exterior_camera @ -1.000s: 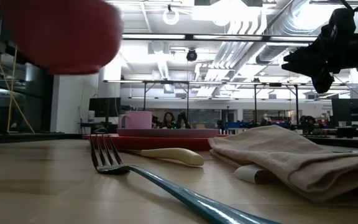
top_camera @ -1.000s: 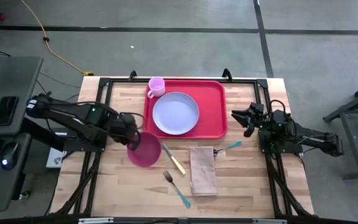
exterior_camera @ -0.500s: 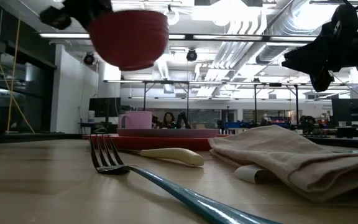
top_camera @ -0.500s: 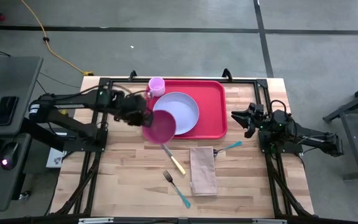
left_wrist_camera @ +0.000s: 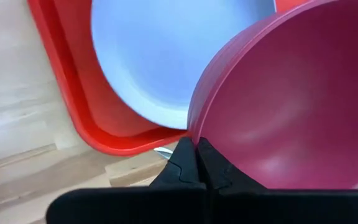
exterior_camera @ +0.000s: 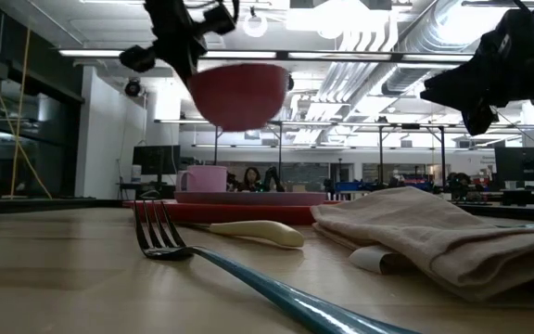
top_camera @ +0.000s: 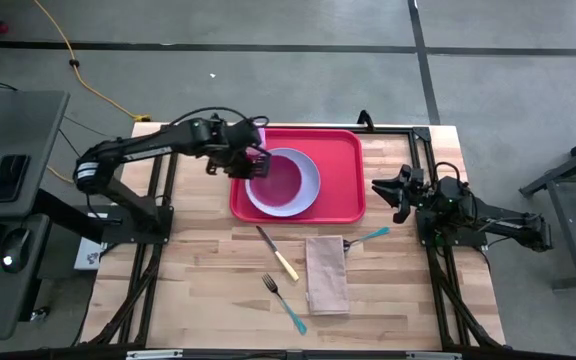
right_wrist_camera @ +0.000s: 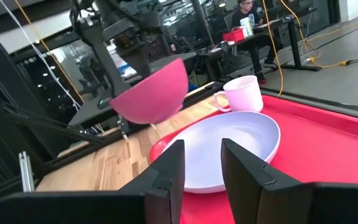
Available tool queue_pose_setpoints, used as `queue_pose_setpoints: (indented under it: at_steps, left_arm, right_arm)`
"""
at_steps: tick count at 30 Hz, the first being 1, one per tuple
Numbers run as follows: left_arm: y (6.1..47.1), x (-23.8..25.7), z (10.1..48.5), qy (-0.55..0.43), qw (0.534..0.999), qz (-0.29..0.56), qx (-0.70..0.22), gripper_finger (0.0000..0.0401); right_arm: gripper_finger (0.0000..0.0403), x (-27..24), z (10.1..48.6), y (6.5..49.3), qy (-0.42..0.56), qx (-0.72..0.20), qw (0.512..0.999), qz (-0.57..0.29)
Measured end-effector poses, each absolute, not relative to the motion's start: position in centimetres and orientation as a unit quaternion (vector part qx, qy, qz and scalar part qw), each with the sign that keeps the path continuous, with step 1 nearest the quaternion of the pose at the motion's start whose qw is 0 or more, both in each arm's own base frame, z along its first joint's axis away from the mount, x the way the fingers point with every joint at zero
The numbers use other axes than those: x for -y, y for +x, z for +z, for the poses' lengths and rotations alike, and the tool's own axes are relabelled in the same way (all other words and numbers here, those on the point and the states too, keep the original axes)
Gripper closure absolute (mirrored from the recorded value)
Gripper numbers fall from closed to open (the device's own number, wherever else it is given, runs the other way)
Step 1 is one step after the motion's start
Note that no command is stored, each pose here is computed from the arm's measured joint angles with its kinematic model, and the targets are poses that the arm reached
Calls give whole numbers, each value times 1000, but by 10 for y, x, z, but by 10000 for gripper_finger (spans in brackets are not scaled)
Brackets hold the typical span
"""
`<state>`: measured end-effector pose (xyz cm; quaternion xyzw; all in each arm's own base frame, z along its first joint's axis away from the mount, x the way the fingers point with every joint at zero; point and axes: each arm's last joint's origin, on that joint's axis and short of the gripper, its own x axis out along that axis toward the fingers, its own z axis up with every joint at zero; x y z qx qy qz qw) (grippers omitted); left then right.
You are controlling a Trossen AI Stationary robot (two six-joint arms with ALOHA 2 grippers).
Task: Set up tray
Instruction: Put the pink bowl on top of the light blue plate on the orange serving tray
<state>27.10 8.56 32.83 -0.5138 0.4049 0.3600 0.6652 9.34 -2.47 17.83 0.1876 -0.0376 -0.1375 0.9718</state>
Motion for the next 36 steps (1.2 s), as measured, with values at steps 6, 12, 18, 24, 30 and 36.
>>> queue_pose_setpoints:
  at_steps: [6,12,18,24,30,36]
  left_arm:
    - [286,-105,307,-516,650,365,-422,391]
    - [294,-125,295,-526,647,369,-410,391]
    - [296,-140,282,-529,629,387,-419,391]
    - [299,-150,269,-530,613,398,-429,391]
    - [303,-154,258,-532,602,400,-441,391]
    - [304,-159,256,-534,605,402,-433,391]
  right_arm:
    - [320,24,178,94,179,32,974,-133]
    - [320,24,177,94,176,29,975,-129]
    - [320,24,177,94,176,27,975,-129]
    - [320,24,177,94,176,27,976,-129]
    - [320,24,177,94,176,26,976,-128]
    - [320,24,177,94,176,26,976,-127]
